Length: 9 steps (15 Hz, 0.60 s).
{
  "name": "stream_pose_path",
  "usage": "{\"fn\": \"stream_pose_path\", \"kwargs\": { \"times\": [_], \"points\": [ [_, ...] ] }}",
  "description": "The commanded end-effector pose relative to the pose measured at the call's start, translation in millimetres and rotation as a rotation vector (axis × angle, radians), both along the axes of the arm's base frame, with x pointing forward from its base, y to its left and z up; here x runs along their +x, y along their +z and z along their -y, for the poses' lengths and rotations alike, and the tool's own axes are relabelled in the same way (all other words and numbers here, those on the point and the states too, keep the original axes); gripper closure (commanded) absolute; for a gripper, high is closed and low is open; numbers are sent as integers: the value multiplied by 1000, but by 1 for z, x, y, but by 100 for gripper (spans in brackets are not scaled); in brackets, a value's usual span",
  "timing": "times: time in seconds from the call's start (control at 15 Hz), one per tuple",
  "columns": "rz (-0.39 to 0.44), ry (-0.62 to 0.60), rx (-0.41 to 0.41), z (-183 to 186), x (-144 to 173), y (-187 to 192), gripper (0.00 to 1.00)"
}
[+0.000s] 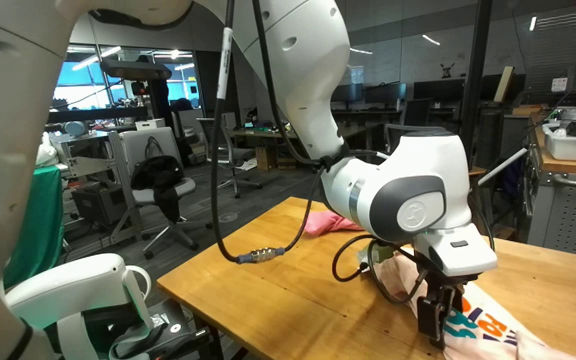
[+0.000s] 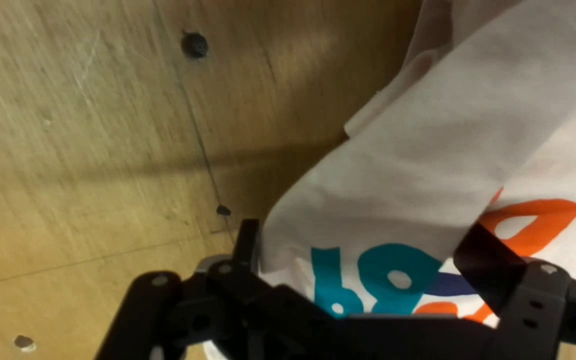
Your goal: Spread the objects across on the table
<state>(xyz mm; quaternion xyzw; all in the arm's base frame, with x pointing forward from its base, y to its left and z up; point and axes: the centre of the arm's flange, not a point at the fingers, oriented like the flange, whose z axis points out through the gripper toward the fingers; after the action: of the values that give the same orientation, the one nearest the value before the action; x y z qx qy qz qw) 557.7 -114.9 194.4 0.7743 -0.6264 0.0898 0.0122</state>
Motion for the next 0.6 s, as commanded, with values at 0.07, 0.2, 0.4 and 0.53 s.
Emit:
{"fn": "stream_pose_path", "kwargs": {
  "times": [0.07,0.2,0.4,0.53],
  "points": [
    [9,-51,30,3,-3,-13,0],
    [2,-61,39,3,-6,-18,0],
    [1,-66,42,3,-7,-19,0],
    [2,-64,39,2,-7,-19,26]
  ]
}}
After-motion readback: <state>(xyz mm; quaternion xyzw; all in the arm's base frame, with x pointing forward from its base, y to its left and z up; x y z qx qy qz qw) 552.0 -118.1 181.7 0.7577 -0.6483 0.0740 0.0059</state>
